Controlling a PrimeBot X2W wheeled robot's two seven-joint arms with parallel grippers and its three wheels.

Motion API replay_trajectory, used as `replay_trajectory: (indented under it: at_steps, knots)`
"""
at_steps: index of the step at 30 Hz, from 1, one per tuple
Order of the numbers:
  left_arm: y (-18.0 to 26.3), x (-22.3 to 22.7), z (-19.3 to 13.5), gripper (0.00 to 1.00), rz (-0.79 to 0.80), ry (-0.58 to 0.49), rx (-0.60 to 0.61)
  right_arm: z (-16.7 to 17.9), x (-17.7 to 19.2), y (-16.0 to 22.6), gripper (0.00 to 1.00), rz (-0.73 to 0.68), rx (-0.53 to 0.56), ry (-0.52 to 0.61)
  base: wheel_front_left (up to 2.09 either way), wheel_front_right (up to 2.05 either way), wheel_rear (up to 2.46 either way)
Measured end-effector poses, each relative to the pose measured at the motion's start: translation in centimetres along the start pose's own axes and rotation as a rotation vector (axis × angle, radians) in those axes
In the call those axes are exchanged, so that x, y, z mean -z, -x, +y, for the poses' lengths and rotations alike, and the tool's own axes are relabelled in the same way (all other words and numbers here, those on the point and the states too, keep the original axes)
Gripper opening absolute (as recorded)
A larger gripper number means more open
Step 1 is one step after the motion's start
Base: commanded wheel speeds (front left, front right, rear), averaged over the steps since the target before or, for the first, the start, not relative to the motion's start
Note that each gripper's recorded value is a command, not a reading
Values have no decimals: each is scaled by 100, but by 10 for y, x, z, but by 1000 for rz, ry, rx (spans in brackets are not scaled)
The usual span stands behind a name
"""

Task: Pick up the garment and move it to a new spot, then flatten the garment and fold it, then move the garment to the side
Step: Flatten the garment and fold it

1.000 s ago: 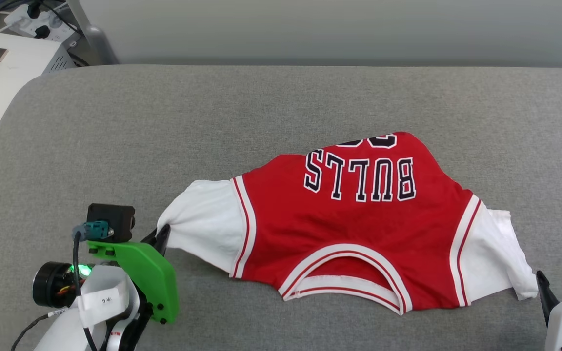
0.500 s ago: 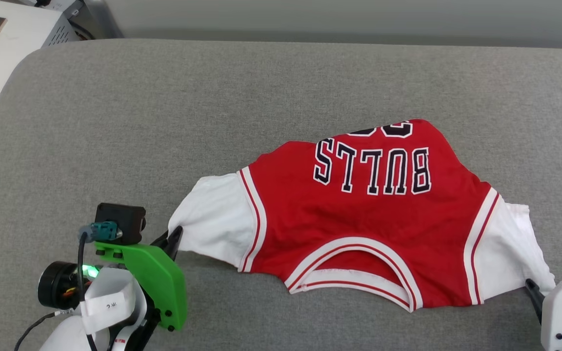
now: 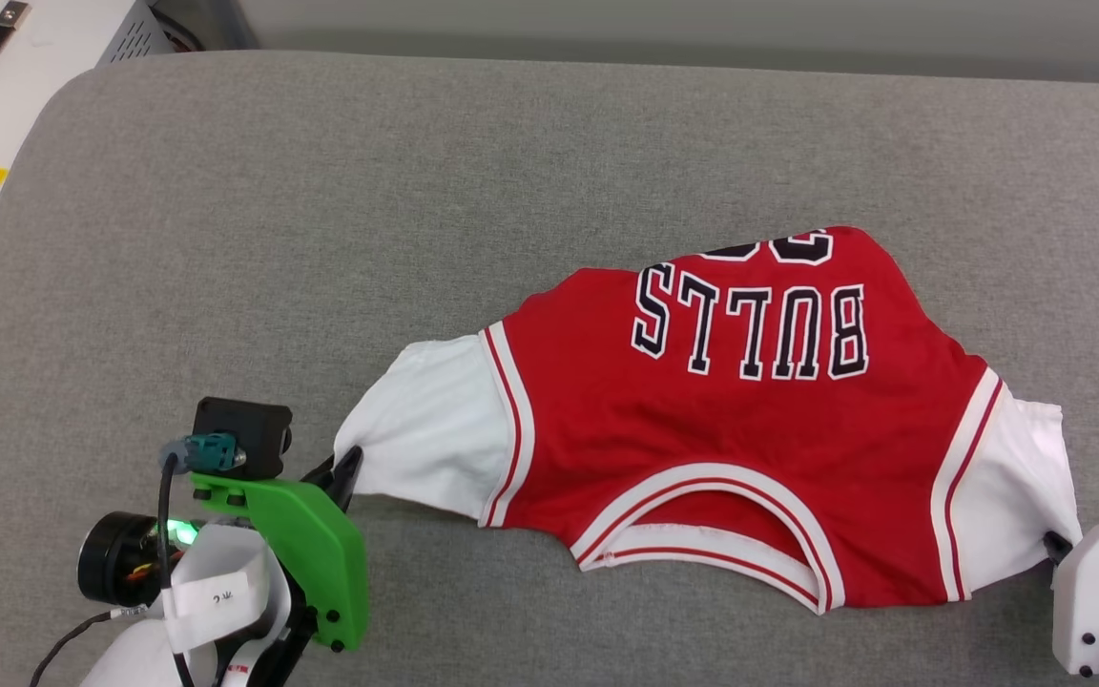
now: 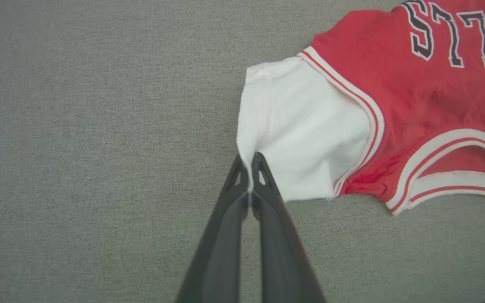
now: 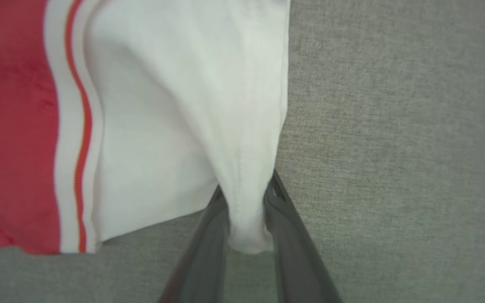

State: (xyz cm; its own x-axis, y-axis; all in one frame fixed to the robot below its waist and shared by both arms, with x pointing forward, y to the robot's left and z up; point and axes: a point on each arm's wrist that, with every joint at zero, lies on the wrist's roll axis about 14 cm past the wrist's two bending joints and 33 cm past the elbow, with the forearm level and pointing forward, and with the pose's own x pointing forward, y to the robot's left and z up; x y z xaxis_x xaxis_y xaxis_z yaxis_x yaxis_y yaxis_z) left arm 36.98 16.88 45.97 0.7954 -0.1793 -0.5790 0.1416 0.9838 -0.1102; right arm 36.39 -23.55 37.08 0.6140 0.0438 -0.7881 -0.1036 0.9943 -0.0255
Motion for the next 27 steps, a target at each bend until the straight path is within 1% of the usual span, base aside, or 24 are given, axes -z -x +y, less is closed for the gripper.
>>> replay_trajectory:
  at_steps: [7,10,14,17,22,27]
  knots:
    - [10,-10,0,0,-40,-4,-2,-7,-13,12,0,-70,9,3,0,0,0]
    - [17,-19,1,0,-77,-12,-3,-12,-32,26,0,-147,14,3,0,0,0]
    - [31,-38,3,0,-144,-40,5,-20,-66,54,0,-277,10,-8,0,0,0]
    - [42,-57,4,0,-209,-69,9,-31,-101,81,0,-388,16,0,0,0,0]
    - [69,-114,7,0,-381,-136,9,-42,-164,140,0,-592,24,17,0,0,0]
    - [103,-170,4,0,-561,-198,9,-49,-208,194,0,-757,46,51,0,0,0]
